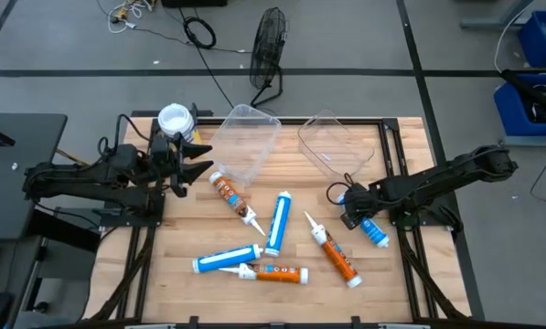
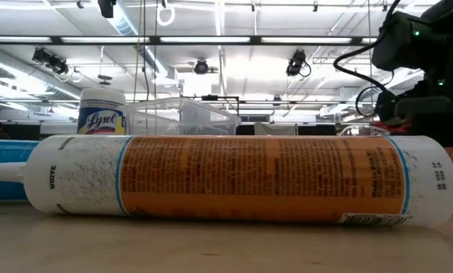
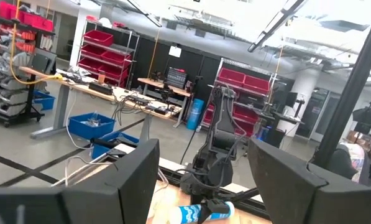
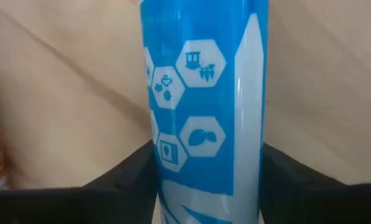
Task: Pick & place silicon tubes, Sealant and Lysol wipes
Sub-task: Put the right blue sealant into the right transparent bin
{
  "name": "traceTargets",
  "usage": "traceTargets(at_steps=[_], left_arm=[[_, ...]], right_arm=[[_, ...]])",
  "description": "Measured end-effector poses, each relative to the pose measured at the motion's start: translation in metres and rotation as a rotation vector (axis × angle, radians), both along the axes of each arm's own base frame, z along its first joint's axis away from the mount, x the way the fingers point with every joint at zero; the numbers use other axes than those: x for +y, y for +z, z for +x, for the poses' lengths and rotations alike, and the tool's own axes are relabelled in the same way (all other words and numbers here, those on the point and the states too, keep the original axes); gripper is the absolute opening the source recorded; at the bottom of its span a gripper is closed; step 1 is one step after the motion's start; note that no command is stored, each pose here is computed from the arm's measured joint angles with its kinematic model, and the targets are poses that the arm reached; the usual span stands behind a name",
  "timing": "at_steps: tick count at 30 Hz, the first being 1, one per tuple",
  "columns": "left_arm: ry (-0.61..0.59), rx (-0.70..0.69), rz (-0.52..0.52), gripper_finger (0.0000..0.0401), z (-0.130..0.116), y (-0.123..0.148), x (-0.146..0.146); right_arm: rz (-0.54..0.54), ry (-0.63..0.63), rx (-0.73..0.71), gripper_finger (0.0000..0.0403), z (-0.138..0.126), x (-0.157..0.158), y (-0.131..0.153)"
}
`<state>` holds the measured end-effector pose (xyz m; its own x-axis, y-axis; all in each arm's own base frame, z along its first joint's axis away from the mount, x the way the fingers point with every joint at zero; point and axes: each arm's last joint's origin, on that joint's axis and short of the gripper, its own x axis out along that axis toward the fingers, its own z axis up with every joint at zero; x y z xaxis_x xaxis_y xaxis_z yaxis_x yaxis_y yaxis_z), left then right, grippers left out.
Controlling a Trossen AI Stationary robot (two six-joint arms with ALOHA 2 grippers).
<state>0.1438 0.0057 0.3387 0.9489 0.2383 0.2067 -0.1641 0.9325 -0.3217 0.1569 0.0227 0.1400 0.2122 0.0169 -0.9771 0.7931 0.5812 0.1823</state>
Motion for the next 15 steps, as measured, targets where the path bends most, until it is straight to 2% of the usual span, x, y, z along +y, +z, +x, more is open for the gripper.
traceTargets(at_steps=[3, 7, 15], left_arm=[[-0.011, -0.011, -0.049, 0.0252, 0.0, 0.0, 0.0], [-0.012, -0.007, -0.051, 0.0252, 0.0, -0.001, 0.0], [-0.019, -0.003, -0.037, 0.0252, 0.0, -0.001, 0.0]], right_arm=[[0.016, 0.005, -0.031, 0.0204, 0.003, 0.001, 0.001], [0.019, 0.027, -0.059, 0.0204, 0.009, 0.004, 0.008], [0.054, 0.112, -0.188, 0.0204, 0.03, 0.018, 0.044]])
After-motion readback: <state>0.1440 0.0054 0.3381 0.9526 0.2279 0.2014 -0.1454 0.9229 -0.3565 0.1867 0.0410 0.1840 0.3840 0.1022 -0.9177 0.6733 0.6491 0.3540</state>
